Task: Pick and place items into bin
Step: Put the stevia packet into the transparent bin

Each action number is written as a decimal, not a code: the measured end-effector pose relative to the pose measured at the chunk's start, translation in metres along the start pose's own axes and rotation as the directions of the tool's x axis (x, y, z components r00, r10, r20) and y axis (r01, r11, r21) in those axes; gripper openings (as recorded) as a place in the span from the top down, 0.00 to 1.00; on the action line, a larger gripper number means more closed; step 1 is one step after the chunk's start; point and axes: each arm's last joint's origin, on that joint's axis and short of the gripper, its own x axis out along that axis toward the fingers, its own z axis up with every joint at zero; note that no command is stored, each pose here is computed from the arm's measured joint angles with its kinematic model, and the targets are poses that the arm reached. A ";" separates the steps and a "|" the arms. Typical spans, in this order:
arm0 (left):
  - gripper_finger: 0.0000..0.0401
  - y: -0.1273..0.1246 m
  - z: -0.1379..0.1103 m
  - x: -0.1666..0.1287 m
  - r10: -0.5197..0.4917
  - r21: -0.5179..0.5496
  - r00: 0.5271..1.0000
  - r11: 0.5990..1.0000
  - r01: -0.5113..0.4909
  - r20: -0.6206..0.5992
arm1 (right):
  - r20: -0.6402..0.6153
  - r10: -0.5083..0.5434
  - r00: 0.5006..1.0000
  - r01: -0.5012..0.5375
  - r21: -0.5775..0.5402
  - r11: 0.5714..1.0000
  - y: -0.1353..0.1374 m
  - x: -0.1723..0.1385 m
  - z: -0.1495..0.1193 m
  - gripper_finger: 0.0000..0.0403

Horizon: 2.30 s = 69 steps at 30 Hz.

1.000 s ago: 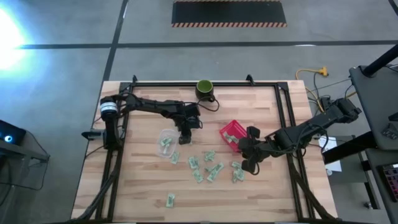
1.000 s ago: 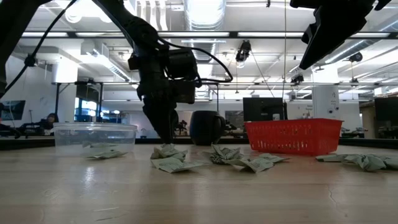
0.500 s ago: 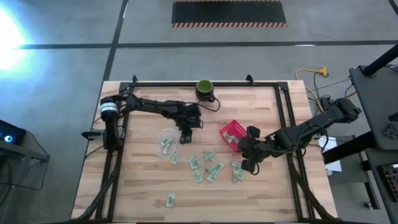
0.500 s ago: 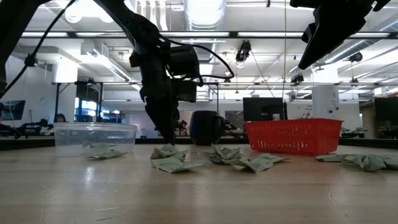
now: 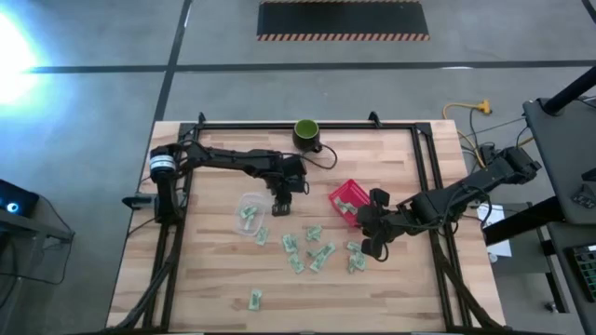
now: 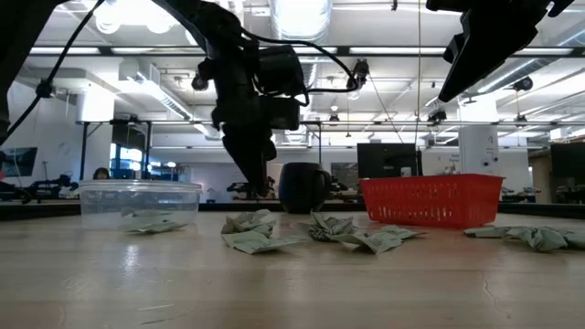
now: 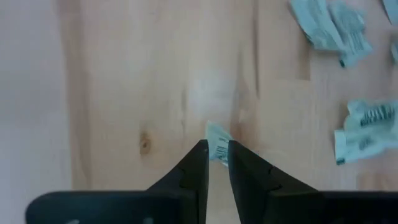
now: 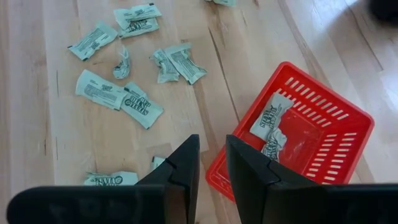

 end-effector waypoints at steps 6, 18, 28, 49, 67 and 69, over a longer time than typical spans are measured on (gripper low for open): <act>0.77 0.000 0.002 -0.008 0.011 -0.164 0.999 0.986 -0.017 -0.038 | 0.000 0.000 1.000 0.000 -0.004 1.000 0.000 0.000 0.000 0.83; 0.48 -0.017 0.003 -0.003 0.000 -0.369 0.999 0.929 -0.019 -0.051 | -0.014 -0.013 1.000 0.013 -0.019 1.000 -0.001 0.004 -0.005 0.83; 0.46 -0.022 0.002 0.011 0.087 -0.409 0.992 0.905 -0.117 -0.091 | -0.022 -0.018 1.000 0.018 -0.023 1.000 -0.002 0.006 -0.008 0.83; 0.54 -0.024 -0.003 0.036 0.124 -0.388 0.978 0.903 -0.182 -0.170 | -0.011 0.006 1.000 -0.006 -0.006 1.000 -0.001 0.006 -0.007 0.83; 0.98 -0.024 0.003 0.027 0.141 -0.358 0.981 0.916 -0.179 -0.130 | -0.008 0.005 1.000 -0.005 -0.005 1.000 -0.001 0.006 -0.006 0.83; 0.99 -0.025 0.006 0.022 0.143 -0.351 0.983 0.920 -0.174 -0.114 | -0.008 0.005 1.000 -0.005 -0.003 1.000 -0.001 0.006 -0.006 0.83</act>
